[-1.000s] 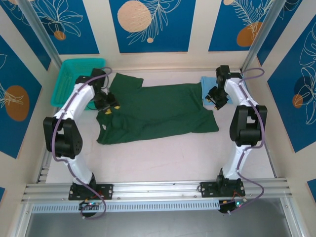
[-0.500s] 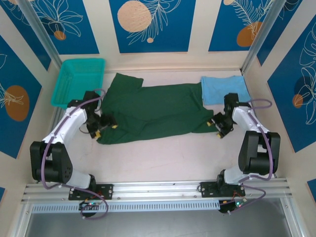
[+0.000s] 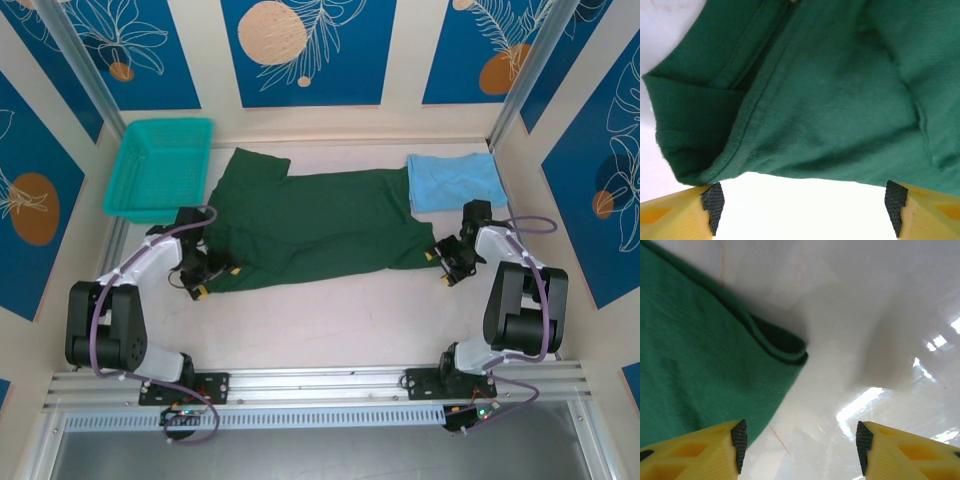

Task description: Fold and stack the t-shirts

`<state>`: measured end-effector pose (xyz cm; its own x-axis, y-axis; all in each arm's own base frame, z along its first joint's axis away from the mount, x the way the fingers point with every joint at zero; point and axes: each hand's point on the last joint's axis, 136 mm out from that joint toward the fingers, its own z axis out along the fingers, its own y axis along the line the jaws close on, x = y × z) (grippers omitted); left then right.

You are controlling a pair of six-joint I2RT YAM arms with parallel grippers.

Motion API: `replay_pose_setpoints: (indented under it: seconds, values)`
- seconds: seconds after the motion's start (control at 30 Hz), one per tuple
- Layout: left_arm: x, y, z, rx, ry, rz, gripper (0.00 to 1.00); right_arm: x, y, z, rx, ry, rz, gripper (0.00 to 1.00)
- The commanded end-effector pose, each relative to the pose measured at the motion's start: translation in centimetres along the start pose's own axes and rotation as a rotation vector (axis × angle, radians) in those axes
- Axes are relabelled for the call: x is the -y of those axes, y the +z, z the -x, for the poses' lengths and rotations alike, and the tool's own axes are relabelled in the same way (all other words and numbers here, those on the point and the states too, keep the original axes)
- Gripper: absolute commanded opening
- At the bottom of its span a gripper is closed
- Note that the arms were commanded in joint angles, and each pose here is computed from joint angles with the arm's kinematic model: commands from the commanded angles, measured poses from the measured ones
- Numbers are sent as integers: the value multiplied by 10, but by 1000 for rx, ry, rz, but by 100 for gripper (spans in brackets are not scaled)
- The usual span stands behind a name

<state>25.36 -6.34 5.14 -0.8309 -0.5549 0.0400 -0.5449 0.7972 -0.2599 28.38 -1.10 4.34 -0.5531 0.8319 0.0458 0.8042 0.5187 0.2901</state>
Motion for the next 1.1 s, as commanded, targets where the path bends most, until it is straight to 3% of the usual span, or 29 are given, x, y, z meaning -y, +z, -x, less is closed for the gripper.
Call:
replay_pose_setpoints:
  seconds: [0.0,0.1,0.27,0.37,0.57,0.73,1.07]
  values:
    - [-1,4,14,67,-27,-14,84,-7,5,4,-5,-7,24,58]
    - [2,12,26,80,-15,-9,72,-6,13,8,-13,-9,4,52]
    - [-1,21,46,113,-21,6,32,1,23,12,-23,-8,-51,30]
    - [-10,20,49,107,-13,56,2,10,22,11,-28,4,-96,14]
    - [-50,0,47,101,-12,204,0,32,14,-10,-87,67,-144,0]
    - [-77,-9,40,69,-68,229,0,52,1,-42,-120,142,-138,0]
    - [-86,-16,6,34,-146,195,0,99,-21,-85,-94,336,-211,0]
